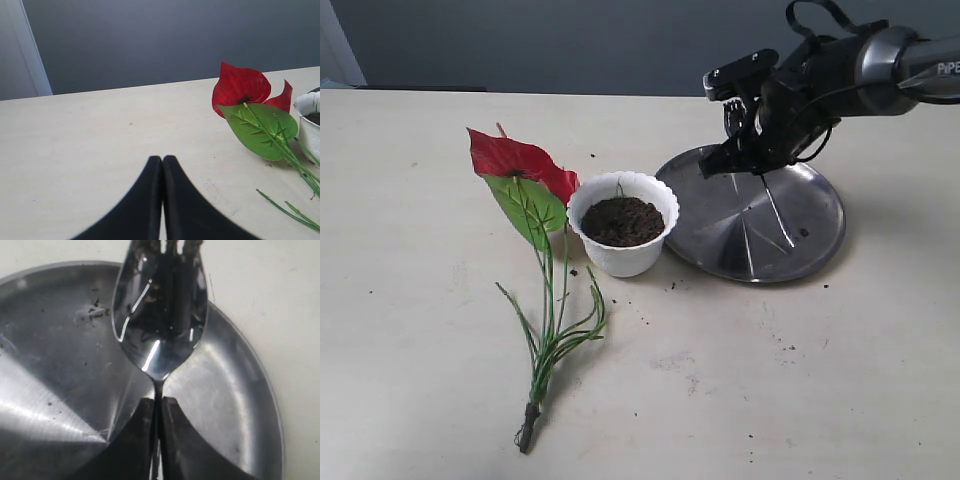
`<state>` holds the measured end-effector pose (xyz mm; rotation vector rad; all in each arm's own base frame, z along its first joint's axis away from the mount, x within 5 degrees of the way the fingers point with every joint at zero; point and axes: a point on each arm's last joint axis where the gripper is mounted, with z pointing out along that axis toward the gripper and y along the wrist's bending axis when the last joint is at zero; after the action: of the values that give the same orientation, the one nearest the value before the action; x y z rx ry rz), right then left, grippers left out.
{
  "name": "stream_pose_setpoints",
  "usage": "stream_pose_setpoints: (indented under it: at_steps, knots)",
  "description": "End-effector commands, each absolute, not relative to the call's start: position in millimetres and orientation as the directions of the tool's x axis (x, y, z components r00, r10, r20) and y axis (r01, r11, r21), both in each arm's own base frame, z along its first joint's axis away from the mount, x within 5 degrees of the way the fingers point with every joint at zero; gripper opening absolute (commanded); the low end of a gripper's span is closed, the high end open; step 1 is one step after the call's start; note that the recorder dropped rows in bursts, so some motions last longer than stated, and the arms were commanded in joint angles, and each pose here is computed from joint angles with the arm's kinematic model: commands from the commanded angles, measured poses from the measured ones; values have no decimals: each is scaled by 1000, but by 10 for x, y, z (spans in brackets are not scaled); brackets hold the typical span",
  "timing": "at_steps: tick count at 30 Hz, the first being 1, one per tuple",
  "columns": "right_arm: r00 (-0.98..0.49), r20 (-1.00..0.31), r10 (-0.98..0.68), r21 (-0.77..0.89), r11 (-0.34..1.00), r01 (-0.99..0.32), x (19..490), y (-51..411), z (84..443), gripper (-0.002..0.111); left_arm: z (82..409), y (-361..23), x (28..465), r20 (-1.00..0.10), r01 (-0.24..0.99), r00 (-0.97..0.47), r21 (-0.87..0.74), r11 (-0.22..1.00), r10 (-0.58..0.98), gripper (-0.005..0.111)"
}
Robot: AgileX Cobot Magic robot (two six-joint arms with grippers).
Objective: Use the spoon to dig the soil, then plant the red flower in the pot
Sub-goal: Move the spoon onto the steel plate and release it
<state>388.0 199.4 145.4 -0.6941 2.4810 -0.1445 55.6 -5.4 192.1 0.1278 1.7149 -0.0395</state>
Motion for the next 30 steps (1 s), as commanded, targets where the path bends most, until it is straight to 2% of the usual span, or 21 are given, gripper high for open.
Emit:
stream_pose_setpoints:
  at_steps: [1,9,11,15,20,25,30]
  knots:
    - [-709,-461,-534,-255,845,-471,3912,1997,1336,-1,1922,-54,553,-988,109,-138,49,993,64,0]
    - [-709,-449,-544,-250,838,-485,3931,2018,1192,0,1922,-54,553,-988,109,-138,49,993,64,0]
    - [-709,-449,-544,-250,838,-485,3931,2018,1192,5,1922,-54,553,-988,109,-138,49,993,64,0]
    - [-714,-440,-545,-254,838,-483,3926,2010,1189,21,1922,-54,553,-988,109,-138,49,993,64,0]
    - [-723,-427,-544,-261,839,-477,3915,1992,1212,23,1922,-54,553,-988,109,-138,49,993,64,0]
    - [-773,-436,-461,-216,887,-408,3845,1956,1489,23,1922,-54,553,-988,109,-138,49,993,64,0]
    - [-760,-498,-419,-104,898,-428,3658,2015,2051,23,1922,-54,553,-988,109,-138,49,993,64,0]
